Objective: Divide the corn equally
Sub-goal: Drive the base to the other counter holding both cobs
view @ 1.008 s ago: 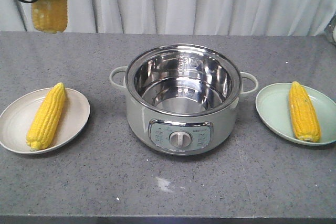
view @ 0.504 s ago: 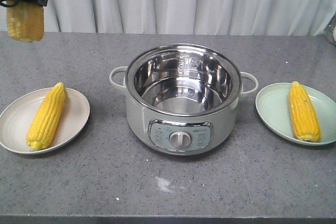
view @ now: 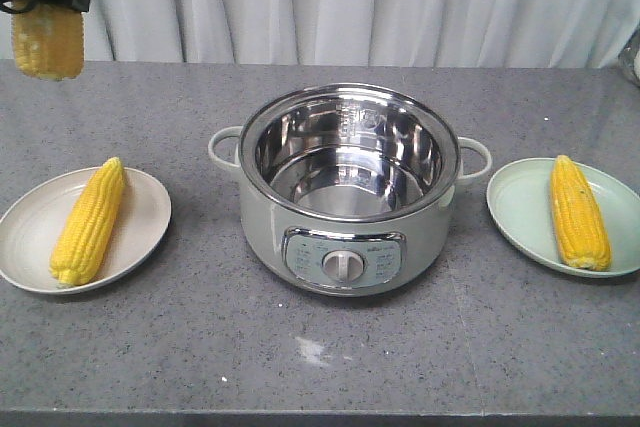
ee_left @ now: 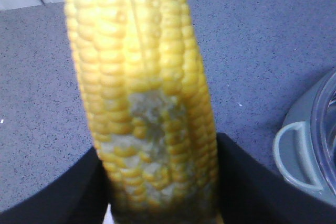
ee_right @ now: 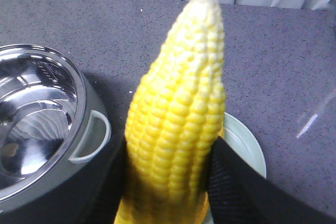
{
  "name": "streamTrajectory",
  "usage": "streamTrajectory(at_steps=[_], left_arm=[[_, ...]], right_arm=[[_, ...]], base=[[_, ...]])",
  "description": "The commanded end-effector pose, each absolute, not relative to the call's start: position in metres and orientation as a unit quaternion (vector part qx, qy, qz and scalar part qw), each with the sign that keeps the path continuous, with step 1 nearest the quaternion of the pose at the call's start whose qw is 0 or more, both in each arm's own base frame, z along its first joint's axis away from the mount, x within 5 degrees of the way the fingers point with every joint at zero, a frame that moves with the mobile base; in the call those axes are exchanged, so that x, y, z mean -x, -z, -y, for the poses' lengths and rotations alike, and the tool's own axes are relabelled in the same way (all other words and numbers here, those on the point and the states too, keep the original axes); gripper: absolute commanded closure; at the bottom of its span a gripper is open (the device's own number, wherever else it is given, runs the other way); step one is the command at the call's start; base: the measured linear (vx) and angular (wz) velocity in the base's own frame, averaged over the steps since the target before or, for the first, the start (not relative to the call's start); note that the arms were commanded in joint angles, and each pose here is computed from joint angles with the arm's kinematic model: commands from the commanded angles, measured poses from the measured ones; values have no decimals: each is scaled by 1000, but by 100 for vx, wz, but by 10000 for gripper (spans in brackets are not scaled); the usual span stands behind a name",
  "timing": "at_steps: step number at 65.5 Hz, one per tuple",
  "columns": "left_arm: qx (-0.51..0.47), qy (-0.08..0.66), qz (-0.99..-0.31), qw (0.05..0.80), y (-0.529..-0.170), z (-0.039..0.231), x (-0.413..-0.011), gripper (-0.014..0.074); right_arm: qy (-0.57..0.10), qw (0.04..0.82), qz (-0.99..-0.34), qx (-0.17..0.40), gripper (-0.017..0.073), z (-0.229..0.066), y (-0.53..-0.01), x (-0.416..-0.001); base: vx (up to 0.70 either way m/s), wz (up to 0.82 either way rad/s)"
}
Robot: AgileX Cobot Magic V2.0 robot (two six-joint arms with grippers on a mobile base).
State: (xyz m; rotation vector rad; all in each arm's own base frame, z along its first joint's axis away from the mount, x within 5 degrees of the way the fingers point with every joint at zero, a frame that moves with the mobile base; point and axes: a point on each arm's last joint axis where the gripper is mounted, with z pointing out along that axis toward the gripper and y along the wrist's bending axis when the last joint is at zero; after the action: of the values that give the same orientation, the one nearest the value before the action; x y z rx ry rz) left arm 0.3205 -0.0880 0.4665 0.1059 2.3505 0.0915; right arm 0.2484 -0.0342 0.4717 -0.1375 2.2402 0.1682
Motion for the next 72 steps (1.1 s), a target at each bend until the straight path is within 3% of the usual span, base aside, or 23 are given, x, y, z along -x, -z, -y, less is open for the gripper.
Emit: streamTrajectory(at_steps=[1, 72], left_arm=[[-33, -32, -903, 428, -489, 81, -307, 482], [-33, -32, -903, 428, -489, 81, -307, 482]], right_arm=[[-60, 481, -873, 54, 387, 33, -490, -241], [-60, 481, -873, 54, 387, 33, -490, -241]], base=[[0, 0], [0, -2]])
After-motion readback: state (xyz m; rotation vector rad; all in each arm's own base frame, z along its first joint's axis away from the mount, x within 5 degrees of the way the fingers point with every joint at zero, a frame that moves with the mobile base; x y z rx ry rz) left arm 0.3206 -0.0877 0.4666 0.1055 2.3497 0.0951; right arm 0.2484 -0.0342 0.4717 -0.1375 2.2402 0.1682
